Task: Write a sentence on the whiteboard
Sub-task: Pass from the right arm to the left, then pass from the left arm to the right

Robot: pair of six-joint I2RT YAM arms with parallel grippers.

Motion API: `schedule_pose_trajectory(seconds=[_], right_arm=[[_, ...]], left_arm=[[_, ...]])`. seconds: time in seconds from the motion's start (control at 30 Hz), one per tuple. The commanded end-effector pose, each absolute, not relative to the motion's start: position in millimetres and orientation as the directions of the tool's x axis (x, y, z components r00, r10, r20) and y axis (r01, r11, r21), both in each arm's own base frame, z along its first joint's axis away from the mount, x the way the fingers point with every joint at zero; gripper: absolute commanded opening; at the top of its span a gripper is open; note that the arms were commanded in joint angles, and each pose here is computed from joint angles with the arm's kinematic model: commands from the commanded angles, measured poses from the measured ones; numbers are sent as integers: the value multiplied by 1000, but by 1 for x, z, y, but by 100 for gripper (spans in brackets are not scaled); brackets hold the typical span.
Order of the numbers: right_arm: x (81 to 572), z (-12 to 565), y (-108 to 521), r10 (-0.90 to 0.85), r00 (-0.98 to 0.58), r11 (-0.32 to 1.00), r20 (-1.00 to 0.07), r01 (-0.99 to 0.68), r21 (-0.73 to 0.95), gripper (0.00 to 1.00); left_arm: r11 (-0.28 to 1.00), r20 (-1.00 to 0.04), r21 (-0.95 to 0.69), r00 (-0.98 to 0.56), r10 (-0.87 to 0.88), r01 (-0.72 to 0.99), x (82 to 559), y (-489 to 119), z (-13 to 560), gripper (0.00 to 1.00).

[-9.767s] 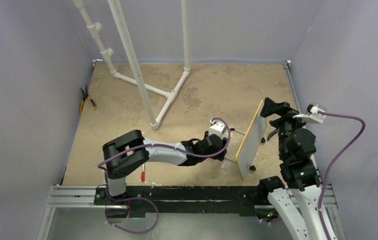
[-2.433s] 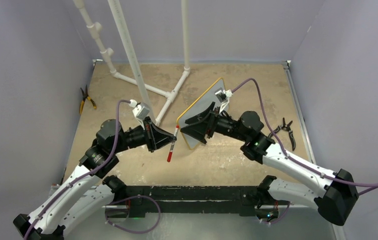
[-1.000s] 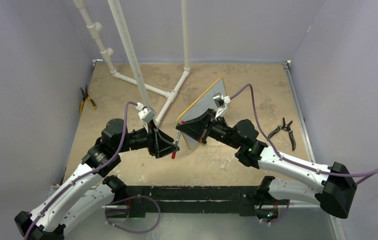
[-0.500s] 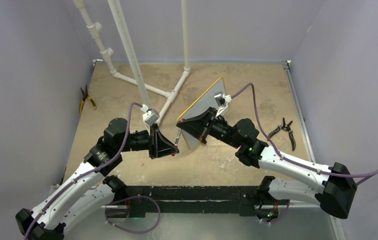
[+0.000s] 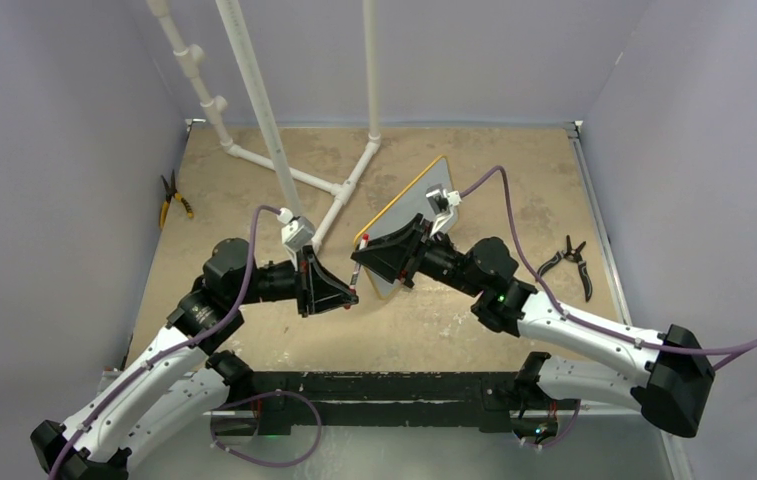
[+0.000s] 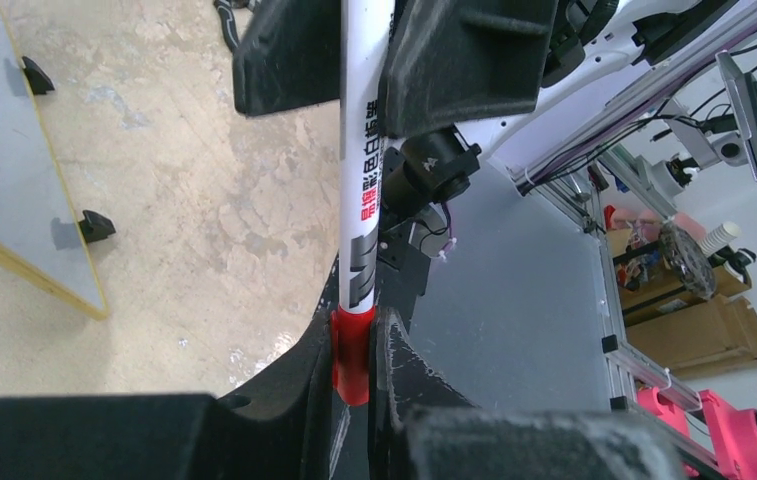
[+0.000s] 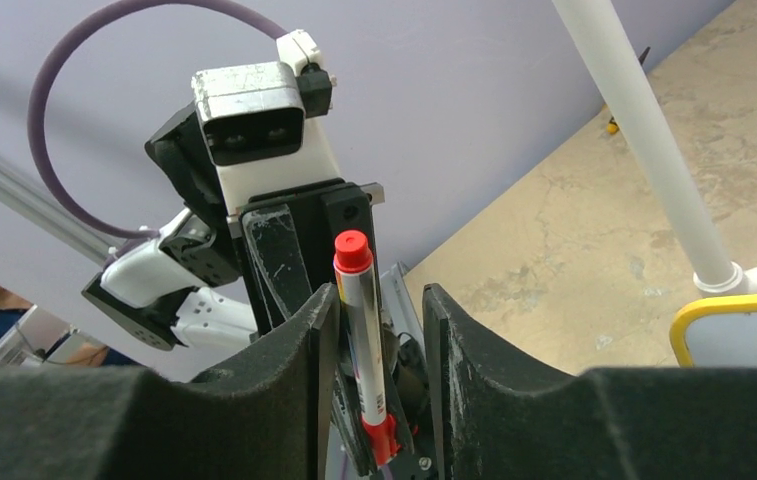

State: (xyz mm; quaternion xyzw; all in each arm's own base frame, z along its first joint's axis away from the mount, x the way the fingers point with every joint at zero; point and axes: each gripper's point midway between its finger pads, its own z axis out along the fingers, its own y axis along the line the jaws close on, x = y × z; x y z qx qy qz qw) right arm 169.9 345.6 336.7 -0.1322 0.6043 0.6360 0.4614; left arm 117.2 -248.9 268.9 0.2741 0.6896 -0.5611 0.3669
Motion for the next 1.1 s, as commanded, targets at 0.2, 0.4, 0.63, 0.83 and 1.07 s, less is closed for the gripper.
schedule_pose_trajectory(seconds=[0.2, 0.4, 0.63, 0.83, 1.07], right_arm=[[147, 353, 355, 386, -544, 51, -745, -794, 606, 15], [162, 372, 340, 467, -483, 135, -741, -789, 599, 0], [185, 397, 310, 518, -369, 324, -772, -751, 576, 0], [195, 420, 292, 567, -303, 379, -766, -730, 569, 0], [201, 432, 284, 599, -278, 389, -751, -718, 577, 0]], left_arm=[[218, -844, -535, -529, -88, 816, 127, -252, 283, 0], [237, -836, -545, -543, -80, 804, 126, -249, 270, 0], [254, -833, -536, -553, -5, 805, 119, -245, 255, 0], [232, -823, -535, -563, 72, 812, 114, -247, 244, 0], [222, -817, -527, -561, 136, 821, 106, -247, 235, 0]])
